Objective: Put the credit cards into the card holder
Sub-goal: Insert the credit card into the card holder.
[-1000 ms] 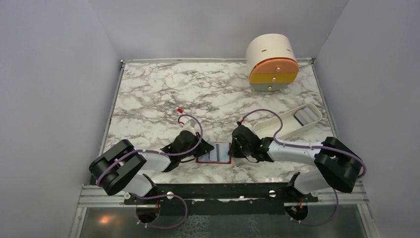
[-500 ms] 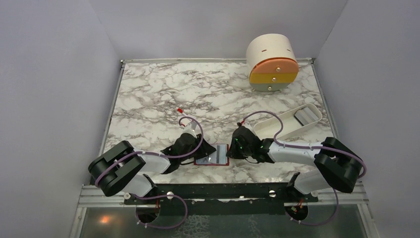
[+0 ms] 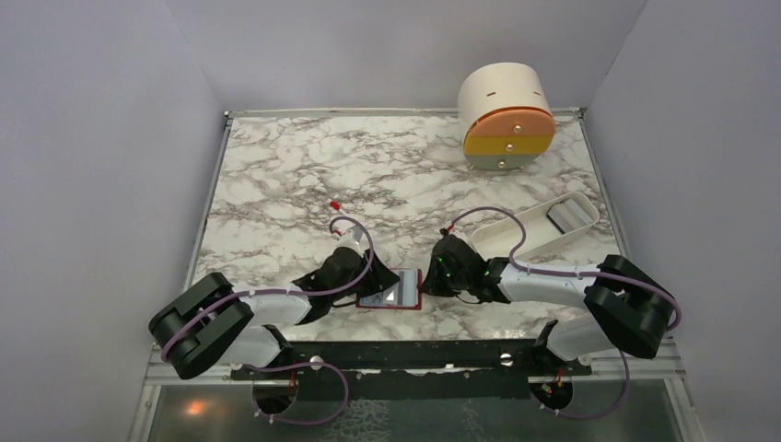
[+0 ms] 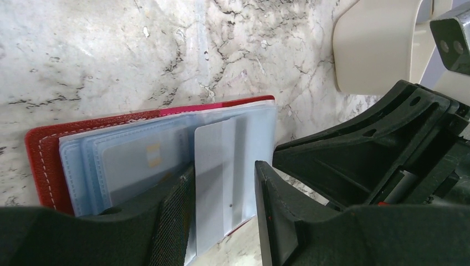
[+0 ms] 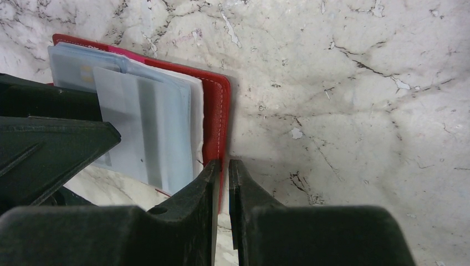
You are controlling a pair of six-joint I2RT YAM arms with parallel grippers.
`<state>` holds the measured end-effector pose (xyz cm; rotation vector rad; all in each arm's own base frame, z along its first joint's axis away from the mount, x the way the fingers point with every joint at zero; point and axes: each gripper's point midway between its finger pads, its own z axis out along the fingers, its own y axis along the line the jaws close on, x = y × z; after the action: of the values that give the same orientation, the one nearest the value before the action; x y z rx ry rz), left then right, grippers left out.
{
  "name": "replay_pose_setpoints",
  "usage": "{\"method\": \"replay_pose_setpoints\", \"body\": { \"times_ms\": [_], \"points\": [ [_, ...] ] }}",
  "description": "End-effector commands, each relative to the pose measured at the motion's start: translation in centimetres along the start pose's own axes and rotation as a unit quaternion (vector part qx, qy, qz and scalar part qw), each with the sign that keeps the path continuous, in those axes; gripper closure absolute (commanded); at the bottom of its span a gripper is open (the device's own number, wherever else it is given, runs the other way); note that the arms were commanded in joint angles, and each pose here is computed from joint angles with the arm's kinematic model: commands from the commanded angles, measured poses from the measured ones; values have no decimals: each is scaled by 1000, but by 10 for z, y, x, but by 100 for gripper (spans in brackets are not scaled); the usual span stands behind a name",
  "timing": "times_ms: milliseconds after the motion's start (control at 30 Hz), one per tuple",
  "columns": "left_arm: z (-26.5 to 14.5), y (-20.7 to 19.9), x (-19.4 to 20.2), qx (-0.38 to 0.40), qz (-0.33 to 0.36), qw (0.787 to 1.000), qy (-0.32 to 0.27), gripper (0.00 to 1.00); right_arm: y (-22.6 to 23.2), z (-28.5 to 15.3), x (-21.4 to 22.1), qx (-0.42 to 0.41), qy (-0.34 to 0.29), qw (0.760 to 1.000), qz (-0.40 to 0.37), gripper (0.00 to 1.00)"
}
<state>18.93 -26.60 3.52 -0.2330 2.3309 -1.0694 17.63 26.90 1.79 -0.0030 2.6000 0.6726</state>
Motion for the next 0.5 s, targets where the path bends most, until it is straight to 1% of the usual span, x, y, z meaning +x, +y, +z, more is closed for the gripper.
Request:
{"method": "replay_pose_setpoints", "body": {
  "times_ms": [0, 100, 267, 467],
  "points": [
    [-5, 27, 2, -70, 18, 997, 4, 54, -16, 0, 20, 19, 30, 999, -4, 87],
    [-8, 28, -3, -86, 31, 996, 1, 52, -12, 0, 19, 12, 29, 999, -4, 87],
    [-12, 11, -18, -83, 58, 995, -10, 50, -6, -4, 15, -1, 24, 1000, -5, 87],
    [-18, 9, -17, -84, 55, 995, -4, 49, 10, -16, 6, -30, 12, 999, 4, 87]
  ]
}}
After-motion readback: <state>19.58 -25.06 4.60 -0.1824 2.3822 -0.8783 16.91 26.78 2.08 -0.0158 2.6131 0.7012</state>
